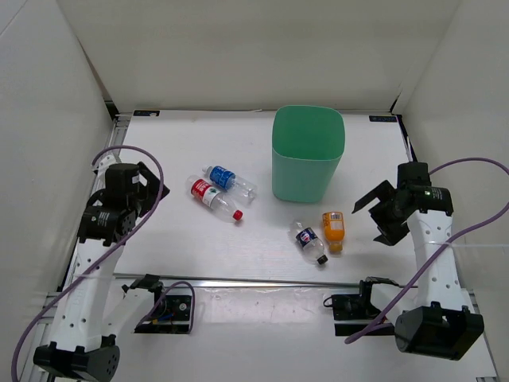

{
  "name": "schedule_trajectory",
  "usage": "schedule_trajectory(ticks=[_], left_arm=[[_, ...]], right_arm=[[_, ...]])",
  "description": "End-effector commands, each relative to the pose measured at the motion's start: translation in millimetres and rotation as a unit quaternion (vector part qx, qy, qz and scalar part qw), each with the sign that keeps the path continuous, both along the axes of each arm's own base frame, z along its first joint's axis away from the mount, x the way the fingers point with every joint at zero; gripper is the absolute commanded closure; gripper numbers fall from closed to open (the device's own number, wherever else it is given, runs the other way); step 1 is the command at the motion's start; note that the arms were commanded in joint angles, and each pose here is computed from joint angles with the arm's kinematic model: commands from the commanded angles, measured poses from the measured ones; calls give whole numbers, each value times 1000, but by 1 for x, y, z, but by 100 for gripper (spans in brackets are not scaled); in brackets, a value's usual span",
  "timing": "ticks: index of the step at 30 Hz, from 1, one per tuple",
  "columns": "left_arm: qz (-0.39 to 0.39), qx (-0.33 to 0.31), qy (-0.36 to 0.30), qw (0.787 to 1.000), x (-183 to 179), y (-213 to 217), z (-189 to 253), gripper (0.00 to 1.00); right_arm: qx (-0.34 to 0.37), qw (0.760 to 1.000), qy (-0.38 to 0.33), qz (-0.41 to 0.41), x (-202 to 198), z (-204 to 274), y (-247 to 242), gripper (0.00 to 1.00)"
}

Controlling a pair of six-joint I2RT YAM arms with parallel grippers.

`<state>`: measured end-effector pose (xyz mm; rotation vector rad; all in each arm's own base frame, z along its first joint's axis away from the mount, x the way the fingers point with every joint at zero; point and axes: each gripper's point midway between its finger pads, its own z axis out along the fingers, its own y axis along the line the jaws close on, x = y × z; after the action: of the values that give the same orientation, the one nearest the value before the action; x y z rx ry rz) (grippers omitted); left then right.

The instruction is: Put the plastic bottles in the bin

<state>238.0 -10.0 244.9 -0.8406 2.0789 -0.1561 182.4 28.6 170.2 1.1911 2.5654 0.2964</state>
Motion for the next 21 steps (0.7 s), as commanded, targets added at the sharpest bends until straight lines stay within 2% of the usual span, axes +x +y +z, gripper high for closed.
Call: schedule_trajectory(ticks=[1, 4, 8, 14, 18, 21], left_arm=[[-55, 41, 68, 995, -3, -3, -26, 0], [-65, 40, 98, 992, -11, -6, -46, 0], [-110, 14, 78, 991, -12, -23, -50, 0], [-126, 15, 92, 988, -9, -29, -62, 0], [-130, 24, 102, 986, -13, -30, -70, 0], [-135, 35, 112, 984, -16, -31, -77, 0]], right_arm=[[4, 999, -28, 17, 11, -4, 4, 0], [24, 999, -16, 35, 10, -11, 13, 0], [22, 996, 4, 82, 9, -22, 18, 0], [-39, 990, 7, 133, 8, -28, 14, 0], [-40, 983, 26, 177, 18, -38, 27, 0], [-93, 975, 38, 198, 20, -46, 34, 0]])
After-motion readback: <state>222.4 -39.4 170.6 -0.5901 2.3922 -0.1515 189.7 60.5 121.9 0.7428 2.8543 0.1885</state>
